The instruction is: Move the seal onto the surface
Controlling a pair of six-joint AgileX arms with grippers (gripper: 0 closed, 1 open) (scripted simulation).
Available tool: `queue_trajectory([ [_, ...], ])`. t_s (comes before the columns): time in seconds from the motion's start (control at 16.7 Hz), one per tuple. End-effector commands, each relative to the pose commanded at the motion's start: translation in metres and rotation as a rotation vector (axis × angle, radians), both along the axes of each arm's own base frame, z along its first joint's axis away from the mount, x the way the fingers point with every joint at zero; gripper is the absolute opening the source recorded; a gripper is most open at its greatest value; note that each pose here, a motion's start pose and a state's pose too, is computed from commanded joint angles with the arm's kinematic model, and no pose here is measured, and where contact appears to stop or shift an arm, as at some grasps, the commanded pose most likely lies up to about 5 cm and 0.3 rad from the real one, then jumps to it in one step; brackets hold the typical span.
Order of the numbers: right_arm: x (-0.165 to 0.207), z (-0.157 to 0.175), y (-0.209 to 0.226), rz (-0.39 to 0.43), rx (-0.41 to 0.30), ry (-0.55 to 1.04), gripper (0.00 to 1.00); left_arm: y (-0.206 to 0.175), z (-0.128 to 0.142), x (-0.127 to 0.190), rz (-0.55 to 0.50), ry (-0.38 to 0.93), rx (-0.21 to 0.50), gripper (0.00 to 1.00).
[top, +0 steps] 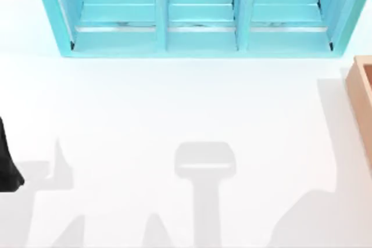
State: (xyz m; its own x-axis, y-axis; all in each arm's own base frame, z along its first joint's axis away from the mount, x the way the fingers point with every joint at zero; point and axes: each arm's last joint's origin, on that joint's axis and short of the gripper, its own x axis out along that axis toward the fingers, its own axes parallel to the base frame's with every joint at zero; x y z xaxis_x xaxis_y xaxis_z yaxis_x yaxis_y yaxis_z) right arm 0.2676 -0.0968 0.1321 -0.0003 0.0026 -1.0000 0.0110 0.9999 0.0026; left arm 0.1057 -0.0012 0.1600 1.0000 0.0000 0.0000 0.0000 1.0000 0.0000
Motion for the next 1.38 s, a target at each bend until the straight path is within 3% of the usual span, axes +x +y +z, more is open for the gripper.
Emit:
queue_trajectory([
  [0.24,0.0,0.0,0.0,0.0,0.0,0.0,0.02,0.0,0.0,0.0,0.0,0.0,0.0,1.0],
  [0.3,0.0,0.0,0.0,0.0,0.0,0.0,0.0,0.0,0.0,0.0,0.0,0.0,0.0,1.0],
  [0.9,0.003,0.007,0.001,0.008,-0.004,-0.024,0.0,0.0,0.0,0.0,0.0,0.0,0.0,1.0],
  [1.2,0.033,0.086,0.04,0.075,0.01,-0.234,0.0,0.0,0.0,0.0,0.0,0.0,0.0,1.0],
  [1.38,0.033,0.133,0.087,0.095,0.051,-0.251,0.0,0.0,0.0,0.0,0.0,0.0,0.0,1.0],
])
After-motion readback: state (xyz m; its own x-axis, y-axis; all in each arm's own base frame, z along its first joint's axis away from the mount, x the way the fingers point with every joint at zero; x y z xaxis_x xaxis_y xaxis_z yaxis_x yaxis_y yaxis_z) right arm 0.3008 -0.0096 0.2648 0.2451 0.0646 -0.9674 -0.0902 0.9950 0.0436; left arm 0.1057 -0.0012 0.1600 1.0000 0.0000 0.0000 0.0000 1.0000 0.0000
